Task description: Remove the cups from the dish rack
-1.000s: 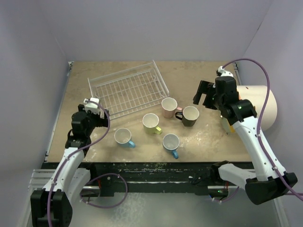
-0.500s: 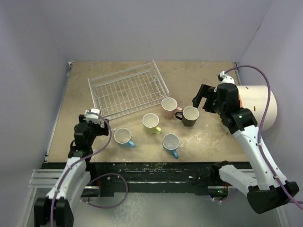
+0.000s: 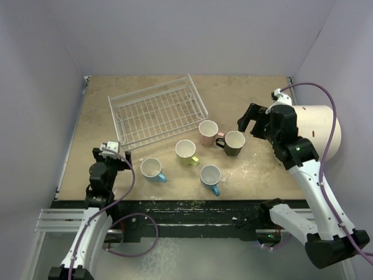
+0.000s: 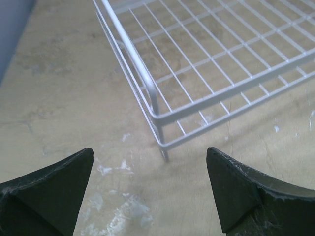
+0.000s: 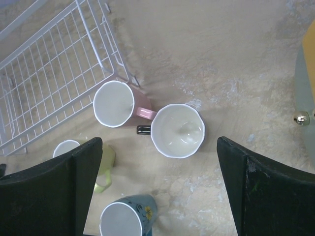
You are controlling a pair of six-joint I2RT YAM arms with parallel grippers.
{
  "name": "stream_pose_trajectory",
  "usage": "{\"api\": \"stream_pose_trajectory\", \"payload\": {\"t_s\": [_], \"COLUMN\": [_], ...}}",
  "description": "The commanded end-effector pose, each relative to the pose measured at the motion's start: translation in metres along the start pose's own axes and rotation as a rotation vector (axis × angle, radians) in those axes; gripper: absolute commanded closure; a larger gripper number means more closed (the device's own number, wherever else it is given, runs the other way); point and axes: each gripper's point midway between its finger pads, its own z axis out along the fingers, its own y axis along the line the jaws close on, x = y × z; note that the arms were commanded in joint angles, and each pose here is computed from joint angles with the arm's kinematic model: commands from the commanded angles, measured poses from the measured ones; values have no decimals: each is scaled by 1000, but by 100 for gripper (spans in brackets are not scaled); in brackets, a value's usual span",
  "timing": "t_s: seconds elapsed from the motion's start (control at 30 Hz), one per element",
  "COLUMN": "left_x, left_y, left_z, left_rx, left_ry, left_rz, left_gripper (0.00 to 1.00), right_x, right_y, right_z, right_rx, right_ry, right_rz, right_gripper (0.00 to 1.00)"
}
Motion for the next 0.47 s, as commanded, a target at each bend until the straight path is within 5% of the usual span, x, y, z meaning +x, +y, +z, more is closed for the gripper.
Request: {"api": "stream_pose_trajectory", "payload": {"t_s": [0.0,0.43], "left_x": [-25,-22], "left_y": [21,20], "left_z": [-5,1], "left_rx": [-122,-114], "left_ry": [-102,-69], "left_rz": [-63,-58], "left_gripper": [1,1], "right_x": [-11,-9], "right_y": [0,-42], "right_z": [-4,-6], "right_rx": [-11,153], "right_ry": [-77,-208], "right_rz": [25,42], "right_gripper": [0,0]}}
